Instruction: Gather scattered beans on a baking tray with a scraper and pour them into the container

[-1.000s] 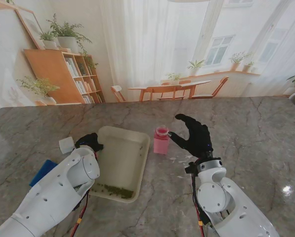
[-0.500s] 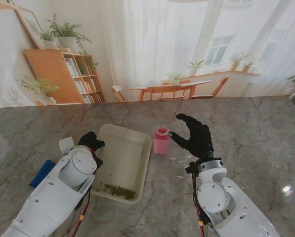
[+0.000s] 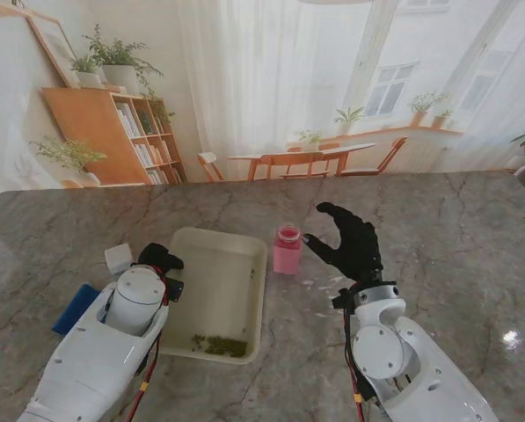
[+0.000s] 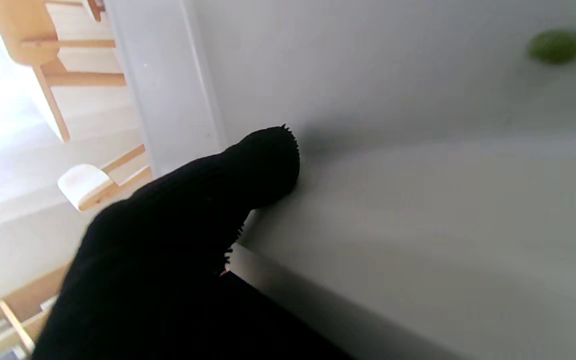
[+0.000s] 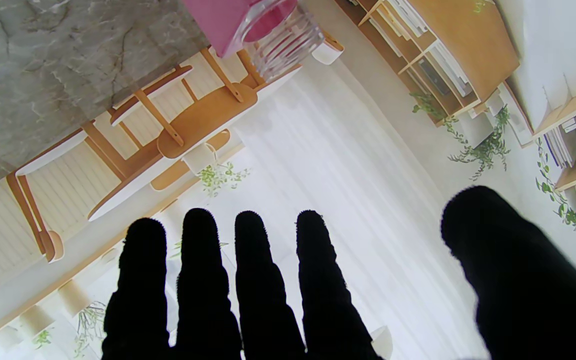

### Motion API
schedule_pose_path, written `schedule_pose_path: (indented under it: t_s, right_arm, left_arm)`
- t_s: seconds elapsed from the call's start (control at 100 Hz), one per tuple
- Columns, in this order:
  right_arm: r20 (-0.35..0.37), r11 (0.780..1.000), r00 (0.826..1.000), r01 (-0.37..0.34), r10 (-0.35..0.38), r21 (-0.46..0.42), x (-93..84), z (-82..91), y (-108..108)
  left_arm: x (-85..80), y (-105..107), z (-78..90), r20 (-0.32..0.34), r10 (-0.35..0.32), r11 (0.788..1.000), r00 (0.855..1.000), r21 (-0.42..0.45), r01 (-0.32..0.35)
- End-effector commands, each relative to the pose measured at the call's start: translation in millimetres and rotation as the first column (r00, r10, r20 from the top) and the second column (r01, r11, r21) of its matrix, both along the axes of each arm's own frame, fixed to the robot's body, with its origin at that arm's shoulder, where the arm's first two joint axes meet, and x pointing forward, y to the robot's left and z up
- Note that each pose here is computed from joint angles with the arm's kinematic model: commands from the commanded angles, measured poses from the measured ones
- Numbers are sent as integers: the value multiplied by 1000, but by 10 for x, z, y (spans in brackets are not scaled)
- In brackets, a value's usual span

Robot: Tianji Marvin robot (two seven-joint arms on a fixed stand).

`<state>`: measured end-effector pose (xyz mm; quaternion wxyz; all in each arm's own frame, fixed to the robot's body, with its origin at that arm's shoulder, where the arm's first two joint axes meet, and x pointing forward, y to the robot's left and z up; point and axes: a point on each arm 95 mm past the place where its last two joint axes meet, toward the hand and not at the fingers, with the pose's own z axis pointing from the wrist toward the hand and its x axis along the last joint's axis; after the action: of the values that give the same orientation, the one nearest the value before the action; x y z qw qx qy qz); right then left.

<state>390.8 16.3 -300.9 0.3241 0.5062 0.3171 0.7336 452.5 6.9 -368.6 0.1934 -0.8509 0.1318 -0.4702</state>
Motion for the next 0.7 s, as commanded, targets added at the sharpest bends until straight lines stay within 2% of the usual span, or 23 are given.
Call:
schedule_pose_path:
  t_s: [0.0,0.18,0.39,0.69]
  right_arm:
    - [-10,1000,1000,-3,3,-2,-8,-10,4]
    - [-10,1000,1000,-1,1,-2,-6,-9,-3]
    - [-11,1000,1000,3,-3,-2,-5,-7,-9]
    - [-12,1000,1000,5,-5,-3,-7,-6,-18]
  left_arm:
    - [-8,-79,12,7,1,1000,1000,-15,-1]
    - [-9,-94,55,20,77,990,997,-118,-74]
    - [-21,-91,94,46,126,974,991,-197,-115]
    - [-37,-36,155,83,165,963,983,-228,-142]
